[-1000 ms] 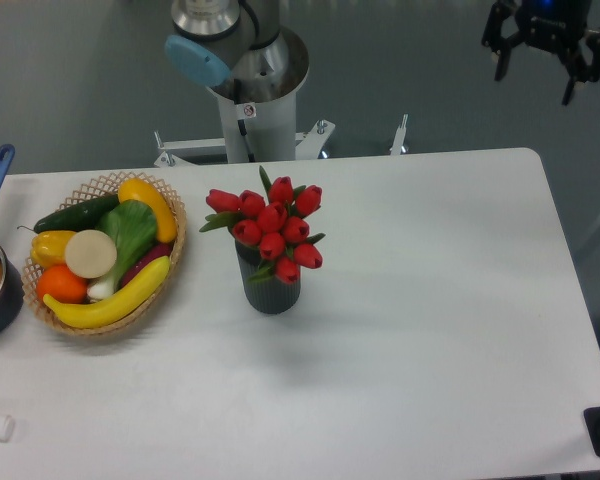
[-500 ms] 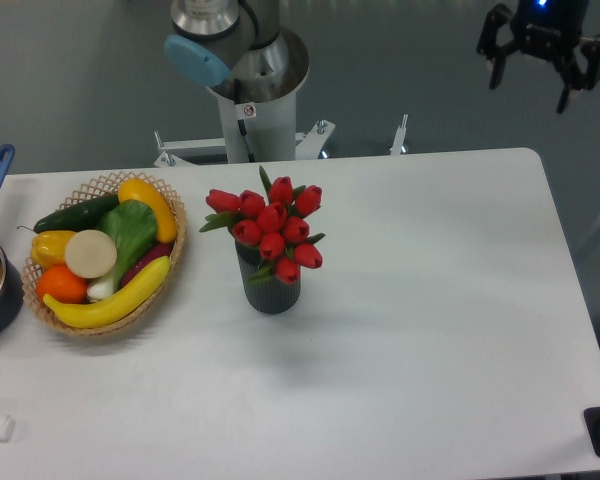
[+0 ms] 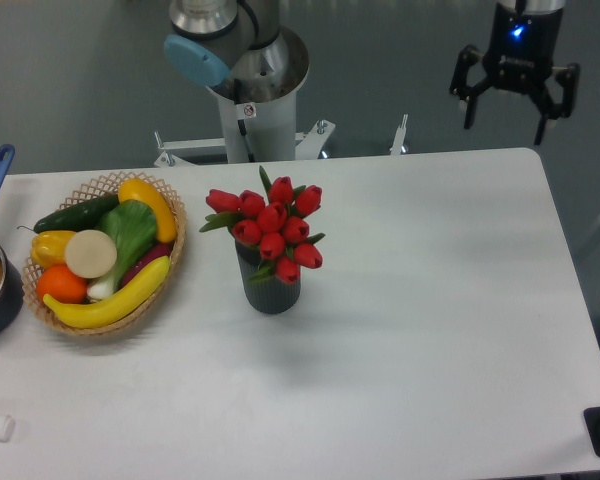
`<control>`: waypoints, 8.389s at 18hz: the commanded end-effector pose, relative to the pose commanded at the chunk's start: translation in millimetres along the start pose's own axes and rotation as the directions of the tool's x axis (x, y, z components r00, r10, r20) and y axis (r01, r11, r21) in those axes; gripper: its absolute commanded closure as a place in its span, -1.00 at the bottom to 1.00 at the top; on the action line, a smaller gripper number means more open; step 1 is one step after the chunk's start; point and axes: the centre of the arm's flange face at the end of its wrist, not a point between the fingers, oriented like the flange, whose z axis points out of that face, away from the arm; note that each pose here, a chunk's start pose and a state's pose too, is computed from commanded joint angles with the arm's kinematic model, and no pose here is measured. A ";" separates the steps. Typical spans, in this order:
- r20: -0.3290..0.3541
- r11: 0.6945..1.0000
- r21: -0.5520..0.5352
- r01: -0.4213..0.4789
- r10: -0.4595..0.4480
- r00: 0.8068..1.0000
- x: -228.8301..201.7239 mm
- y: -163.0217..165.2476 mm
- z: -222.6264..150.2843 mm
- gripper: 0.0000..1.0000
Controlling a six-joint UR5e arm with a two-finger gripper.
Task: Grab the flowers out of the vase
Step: 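Move the open gripper toward the red tulip stems above the vase, then lower the gripper around the tulip stems and close on them, then lift the gripped tulip bunch straight up out of the grey vase, then carry the tulip bunch up and away from the vase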
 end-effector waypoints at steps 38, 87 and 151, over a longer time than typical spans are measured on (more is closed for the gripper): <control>-0.302 0.911 0.411 -0.010 0.146 0.942 151.1 -73.5 99.5 -1.00; -0.327 0.826 0.543 0.153 0.040 0.944 129.1 -133.7 59.0 0.17; -0.144 0.770 0.583 0.258 -0.214 0.966 -61.5 -49.1 24.5 0.18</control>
